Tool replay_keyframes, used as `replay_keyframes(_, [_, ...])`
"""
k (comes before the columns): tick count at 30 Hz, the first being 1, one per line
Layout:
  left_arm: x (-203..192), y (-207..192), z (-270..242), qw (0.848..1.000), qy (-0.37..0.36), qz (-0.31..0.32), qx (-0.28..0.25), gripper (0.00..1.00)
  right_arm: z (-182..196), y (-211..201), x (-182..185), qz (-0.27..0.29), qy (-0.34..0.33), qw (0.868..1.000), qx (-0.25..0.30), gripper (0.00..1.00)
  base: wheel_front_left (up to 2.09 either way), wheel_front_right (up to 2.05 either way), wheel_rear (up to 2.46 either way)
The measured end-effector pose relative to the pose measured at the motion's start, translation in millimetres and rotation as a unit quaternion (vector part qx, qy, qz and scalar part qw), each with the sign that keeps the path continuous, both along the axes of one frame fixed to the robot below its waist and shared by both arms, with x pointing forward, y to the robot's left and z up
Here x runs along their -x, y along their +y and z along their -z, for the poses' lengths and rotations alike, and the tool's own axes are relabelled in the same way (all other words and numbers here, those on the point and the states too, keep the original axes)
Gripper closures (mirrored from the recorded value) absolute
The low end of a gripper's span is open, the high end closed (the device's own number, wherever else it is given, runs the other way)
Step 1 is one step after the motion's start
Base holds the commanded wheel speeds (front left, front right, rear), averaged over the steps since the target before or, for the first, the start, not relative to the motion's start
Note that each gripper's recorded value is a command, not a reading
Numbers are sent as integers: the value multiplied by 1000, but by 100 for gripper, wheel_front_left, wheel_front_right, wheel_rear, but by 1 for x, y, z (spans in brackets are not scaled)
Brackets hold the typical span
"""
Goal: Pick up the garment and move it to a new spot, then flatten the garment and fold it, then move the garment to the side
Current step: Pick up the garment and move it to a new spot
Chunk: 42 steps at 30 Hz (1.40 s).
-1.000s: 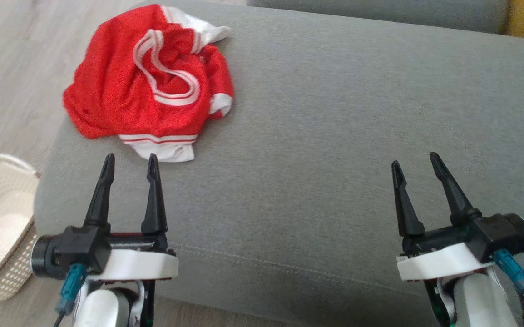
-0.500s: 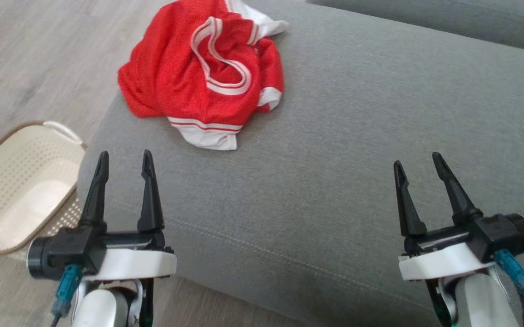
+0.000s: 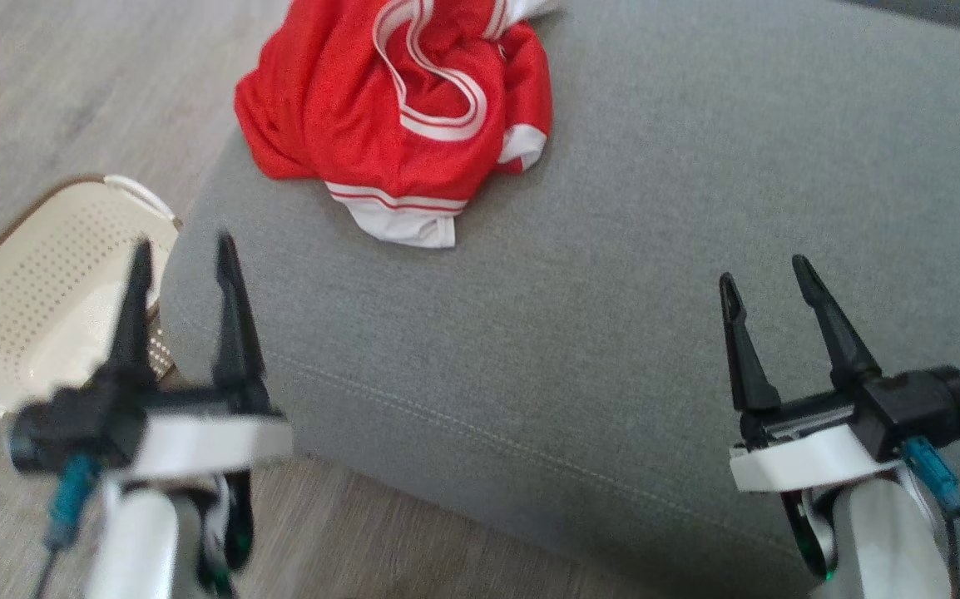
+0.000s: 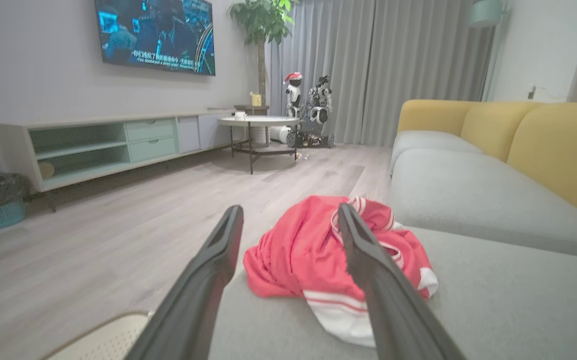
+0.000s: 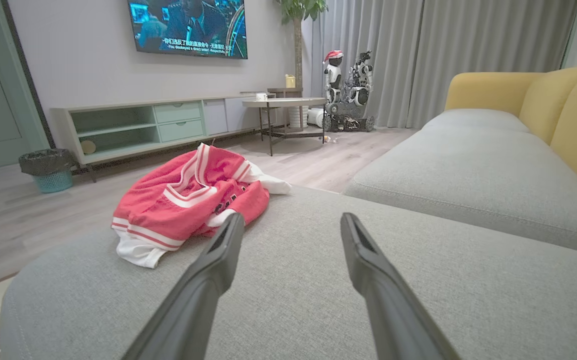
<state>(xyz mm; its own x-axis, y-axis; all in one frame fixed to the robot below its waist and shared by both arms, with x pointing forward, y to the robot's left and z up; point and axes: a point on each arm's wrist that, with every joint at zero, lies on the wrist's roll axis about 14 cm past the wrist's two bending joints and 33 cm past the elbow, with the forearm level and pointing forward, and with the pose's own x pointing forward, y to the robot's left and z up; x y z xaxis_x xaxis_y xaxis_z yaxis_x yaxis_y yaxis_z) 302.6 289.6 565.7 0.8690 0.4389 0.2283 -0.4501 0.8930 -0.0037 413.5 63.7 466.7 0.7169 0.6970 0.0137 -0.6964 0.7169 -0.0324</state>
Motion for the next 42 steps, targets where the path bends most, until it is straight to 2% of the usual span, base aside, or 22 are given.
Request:
replay_keyframes(6, [-70, 10, -38, 997, -41, 55, -44, 0, 19, -2, -22, 8, 2, 1000, 12, 0, 0, 0, 0])
replay_keyframes(9, [-110, 10, -19, 994, -3, 96, -51, 0, 32, -7, -32, 15, 6, 1000, 21, 0, 0, 0, 0])
replay_keyframes(15, [-188, 21, 1, 988, 51, 130, -72, 0, 57, -29, -60, 36, 8, 999, 38, 0, 0, 0, 0])
replay_keyframes(20, [-233, 16, 22, 983, 86, 153, -49, 0, 76, -44, -69, 53, 22, 997, 46, 0, 0, 0, 0])
replay_keyframes(27, [-273, 6, 98, 959, 220, 180, -11, 0, 89, -58, -91, 74, 16, 996, 45, 0, 0, 0, 0])
replay_keyframes(34, [-274, 6, 172, 922, 340, 186, 6, 0, 91, -76, -100, 101, 11, 994, 43, 0, 0, 0, 0])
replay_keyframes(35, [-272, 3, 180, 917, 352, 190, 4, 26, 91, -78, -101, 104, 10, 994, 43, 0, 0, 0, 0])
replay_keyframes(36, [-272, 1, 186, 914, 356, 193, 4, 100, 90, -81, -103, 109, 10, 993, 43, 0, 0, 0, 0])
replay_keyframes(42, [-280, -1, 171, 926, 312, 210, -25, 100, 84, -92, -103, 127, 10, 991, 41, 0, 0, 0, 0])
